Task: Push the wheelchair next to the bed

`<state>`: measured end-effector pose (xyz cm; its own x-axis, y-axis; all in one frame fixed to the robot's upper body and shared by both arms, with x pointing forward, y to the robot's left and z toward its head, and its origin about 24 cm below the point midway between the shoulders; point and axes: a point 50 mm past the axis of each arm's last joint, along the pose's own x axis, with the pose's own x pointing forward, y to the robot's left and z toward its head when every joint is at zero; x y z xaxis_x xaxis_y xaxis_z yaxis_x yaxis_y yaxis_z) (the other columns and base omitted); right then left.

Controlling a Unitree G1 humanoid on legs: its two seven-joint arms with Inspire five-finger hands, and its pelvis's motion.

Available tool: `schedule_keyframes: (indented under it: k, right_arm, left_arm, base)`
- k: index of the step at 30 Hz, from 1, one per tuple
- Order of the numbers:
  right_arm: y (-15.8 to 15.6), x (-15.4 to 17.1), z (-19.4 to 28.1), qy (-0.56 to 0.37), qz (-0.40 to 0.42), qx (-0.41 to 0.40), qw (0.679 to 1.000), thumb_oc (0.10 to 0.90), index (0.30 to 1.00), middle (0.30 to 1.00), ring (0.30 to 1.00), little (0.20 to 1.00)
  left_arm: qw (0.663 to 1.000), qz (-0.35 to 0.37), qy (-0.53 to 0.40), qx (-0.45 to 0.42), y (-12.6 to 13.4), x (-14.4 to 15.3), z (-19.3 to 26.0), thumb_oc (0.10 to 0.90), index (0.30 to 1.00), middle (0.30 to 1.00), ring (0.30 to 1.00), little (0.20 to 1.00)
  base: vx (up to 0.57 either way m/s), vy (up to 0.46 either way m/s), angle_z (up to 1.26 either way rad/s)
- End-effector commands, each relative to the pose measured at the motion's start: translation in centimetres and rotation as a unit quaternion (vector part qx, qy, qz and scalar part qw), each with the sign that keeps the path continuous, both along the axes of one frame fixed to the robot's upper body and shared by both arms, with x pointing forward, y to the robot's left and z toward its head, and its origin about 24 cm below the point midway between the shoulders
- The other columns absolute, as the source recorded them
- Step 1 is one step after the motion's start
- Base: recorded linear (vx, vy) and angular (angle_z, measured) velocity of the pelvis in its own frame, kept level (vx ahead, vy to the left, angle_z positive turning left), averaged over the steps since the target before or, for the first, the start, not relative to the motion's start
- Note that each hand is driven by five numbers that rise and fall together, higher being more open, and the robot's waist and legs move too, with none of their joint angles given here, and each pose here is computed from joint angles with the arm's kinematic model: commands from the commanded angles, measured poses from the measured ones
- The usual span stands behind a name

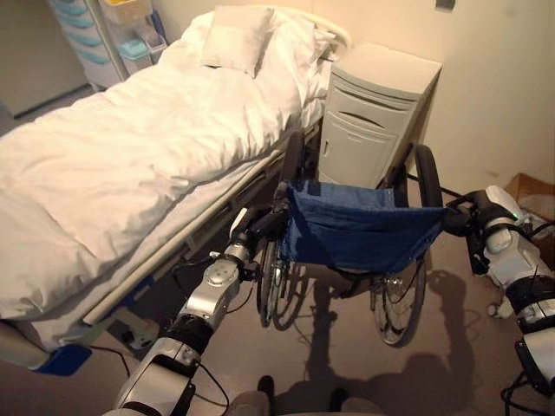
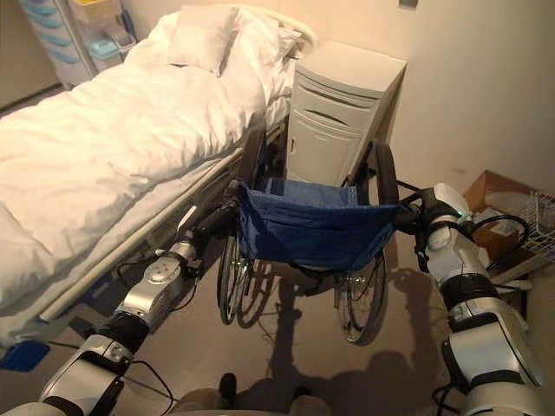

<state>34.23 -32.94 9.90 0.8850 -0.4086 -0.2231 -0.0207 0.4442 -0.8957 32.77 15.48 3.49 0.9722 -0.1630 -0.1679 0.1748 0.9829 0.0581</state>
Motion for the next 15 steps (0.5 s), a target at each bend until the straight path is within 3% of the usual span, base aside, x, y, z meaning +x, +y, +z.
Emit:
schedule_keyframes:
  k: [1, 15]
  right_arm:
    - [8.8, 2.4, -1.7, 0.041, 0.202, 0.008, 0.978, 0.4, 0.3, 0.3, 0.3, 0.3]
    - [9.5, 1.9, -2.8, 0.047, 0.213, 0.017, 0.976, 0.4, 0.3, 0.3, 0.3, 0.3]
  left_arm:
    - [0.996, -0.002, 0.073, 0.059, 0.4, -1.8, -3.5, 0.4, 0.3, 0.3, 0.3, 0.3]
    - [0.994, 0.019, 0.076, 0.081, 2.0, -1.9, -3.6, 0.4, 0.3, 0.3, 0.3, 0.3]
  base:
    - [0.03, 0.013, -0.01]
    - [0.01, 0.025, 0.01]
